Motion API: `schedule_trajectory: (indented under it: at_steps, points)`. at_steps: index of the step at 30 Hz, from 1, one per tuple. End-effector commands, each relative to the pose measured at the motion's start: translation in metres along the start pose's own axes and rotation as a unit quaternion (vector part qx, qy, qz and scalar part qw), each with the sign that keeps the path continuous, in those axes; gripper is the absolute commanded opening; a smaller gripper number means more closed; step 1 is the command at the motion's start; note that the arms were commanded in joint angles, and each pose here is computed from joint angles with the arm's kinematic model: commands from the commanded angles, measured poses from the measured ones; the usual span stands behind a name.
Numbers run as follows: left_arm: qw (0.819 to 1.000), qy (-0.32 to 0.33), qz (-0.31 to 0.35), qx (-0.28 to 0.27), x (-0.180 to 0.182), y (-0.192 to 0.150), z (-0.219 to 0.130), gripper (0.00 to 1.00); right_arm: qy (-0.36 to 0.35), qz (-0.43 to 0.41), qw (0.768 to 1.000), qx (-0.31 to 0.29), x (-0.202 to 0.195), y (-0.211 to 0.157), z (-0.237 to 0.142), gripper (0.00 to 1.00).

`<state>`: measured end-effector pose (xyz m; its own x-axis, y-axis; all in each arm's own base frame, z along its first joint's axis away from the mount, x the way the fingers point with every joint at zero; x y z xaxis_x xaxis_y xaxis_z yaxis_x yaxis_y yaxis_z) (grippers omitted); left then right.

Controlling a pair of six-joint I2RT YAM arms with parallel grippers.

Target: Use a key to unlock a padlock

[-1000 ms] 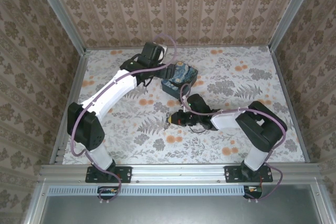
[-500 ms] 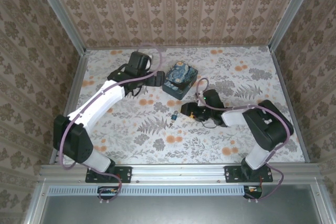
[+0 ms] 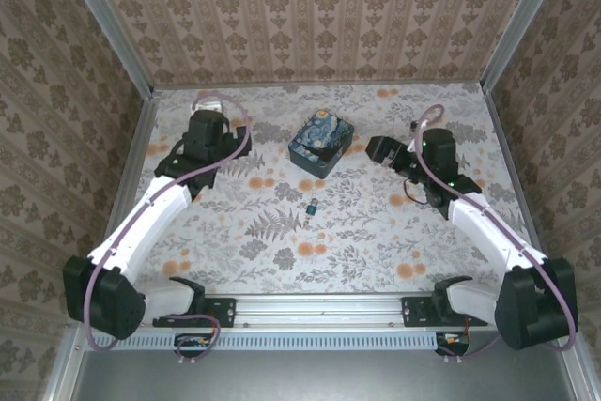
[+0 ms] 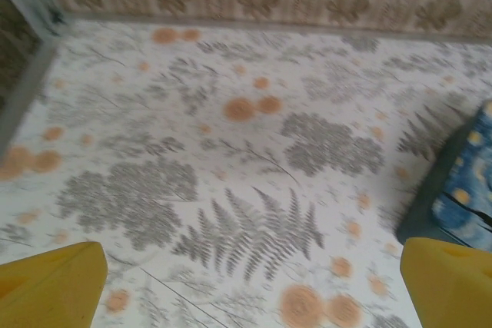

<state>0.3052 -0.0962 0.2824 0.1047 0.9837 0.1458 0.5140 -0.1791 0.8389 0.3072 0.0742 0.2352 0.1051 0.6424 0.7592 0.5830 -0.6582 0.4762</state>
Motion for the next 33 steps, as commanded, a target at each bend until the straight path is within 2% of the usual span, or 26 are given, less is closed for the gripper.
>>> schedule_trajectory:
  at_steps: [1,5,10,13,16,20,25,29,33]
  points:
    - [0.995,0.069,0.019,-0.063,0.023,0.010,-0.008,1.00,-0.088,-0.023,0.993,-0.082,-0.019,0.025,-0.016,1.00]
    - [0.992,0.102,0.030,-0.064,0.043,-0.001,-0.007,1.00,-0.132,-0.065,0.975,-0.167,-0.030,0.047,-0.029,0.99]
    - [0.989,0.138,0.005,-0.052,0.076,-0.026,0.008,1.00,-0.198,-0.159,0.937,-0.241,-0.048,0.059,-0.031,1.00]
    - [0.987,0.150,0.001,-0.051,0.090,-0.041,0.019,1.00,-0.242,-0.180,0.912,-0.278,-0.069,0.059,-0.028,1.00]
    - [0.985,0.161,-0.004,-0.057,0.100,-0.057,0.029,1.00,-0.264,-0.188,0.903,-0.281,-0.091,0.053,-0.022,1.00]
    - [0.984,0.166,-0.002,-0.067,0.102,-0.072,0.041,1.00,-0.272,-0.188,0.902,-0.277,-0.111,0.045,-0.011,1.00]
    - [0.986,0.163,0.004,-0.039,0.099,-0.095,0.062,1.00,-0.277,-0.186,0.905,-0.264,-0.134,0.038,0.005,0.99]
    - [0.985,0.165,0.022,-0.037,0.092,-0.115,0.077,1.00,-0.251,-0.194,0.913,-0.255,-0.139,0.034,0.013,1.00]
    - [0.982,0.161,0.050,-0.081,0.083,-0.130,0.087,1.00,-0.184,-0.235,0.929,-0.219,-0.134,0.022,0.023,1.00]
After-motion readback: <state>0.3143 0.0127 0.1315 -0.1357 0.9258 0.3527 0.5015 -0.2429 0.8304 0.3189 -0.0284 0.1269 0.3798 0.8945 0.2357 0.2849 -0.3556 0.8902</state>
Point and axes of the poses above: each hand's point on the last joint's axis, 136 mm out from that joint toward the fingers, its own z axis out along the fingers, its own x axis along the line the jaws close on, y = z × x, the point moved 7 cm from there along -z, back along the fingers, and after that the axes turned 13 degrees about z, right-handed, at the moved point
